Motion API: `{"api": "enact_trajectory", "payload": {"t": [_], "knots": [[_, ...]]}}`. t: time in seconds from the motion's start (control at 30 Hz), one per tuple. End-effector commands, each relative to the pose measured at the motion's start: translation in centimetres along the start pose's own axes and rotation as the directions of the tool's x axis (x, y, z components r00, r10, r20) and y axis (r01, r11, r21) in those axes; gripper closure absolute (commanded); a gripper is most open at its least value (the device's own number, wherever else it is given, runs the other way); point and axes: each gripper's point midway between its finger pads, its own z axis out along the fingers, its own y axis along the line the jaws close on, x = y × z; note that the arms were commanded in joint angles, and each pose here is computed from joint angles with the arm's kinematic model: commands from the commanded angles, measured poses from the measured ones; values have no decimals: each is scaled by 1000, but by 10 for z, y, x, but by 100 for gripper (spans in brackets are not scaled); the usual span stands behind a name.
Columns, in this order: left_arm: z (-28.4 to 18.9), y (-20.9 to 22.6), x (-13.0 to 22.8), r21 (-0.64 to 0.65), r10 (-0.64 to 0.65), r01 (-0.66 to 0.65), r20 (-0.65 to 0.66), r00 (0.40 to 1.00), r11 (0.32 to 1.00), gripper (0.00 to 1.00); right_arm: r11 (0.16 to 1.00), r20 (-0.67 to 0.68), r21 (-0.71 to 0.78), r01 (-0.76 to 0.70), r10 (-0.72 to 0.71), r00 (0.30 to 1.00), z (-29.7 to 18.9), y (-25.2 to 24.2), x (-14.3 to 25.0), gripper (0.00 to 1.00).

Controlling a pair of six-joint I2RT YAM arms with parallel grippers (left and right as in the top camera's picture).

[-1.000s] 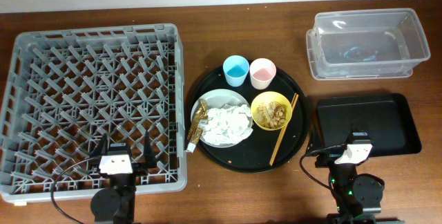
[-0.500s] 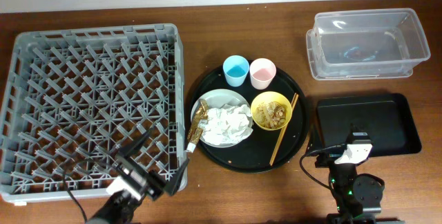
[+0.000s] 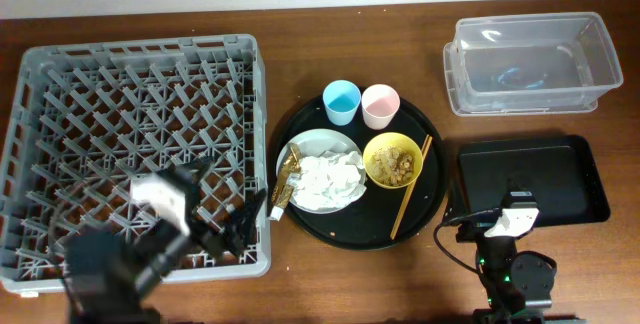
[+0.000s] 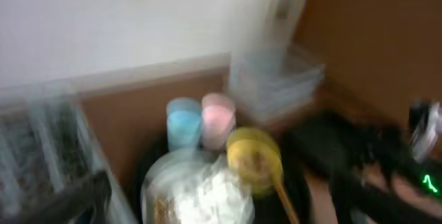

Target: Sort waste into correct bins and load items into the dishwasher rack

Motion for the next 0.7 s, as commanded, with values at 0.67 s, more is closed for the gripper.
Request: {"api": "enact_trajectory", "payload": {"t": [0.67], "knots": [[116, -4, 31, -211, -158, -25, -799, 580, 977, 1, 1000, -2, 4, -3, 3, 1000, 0, 0, 3, 1]]}}
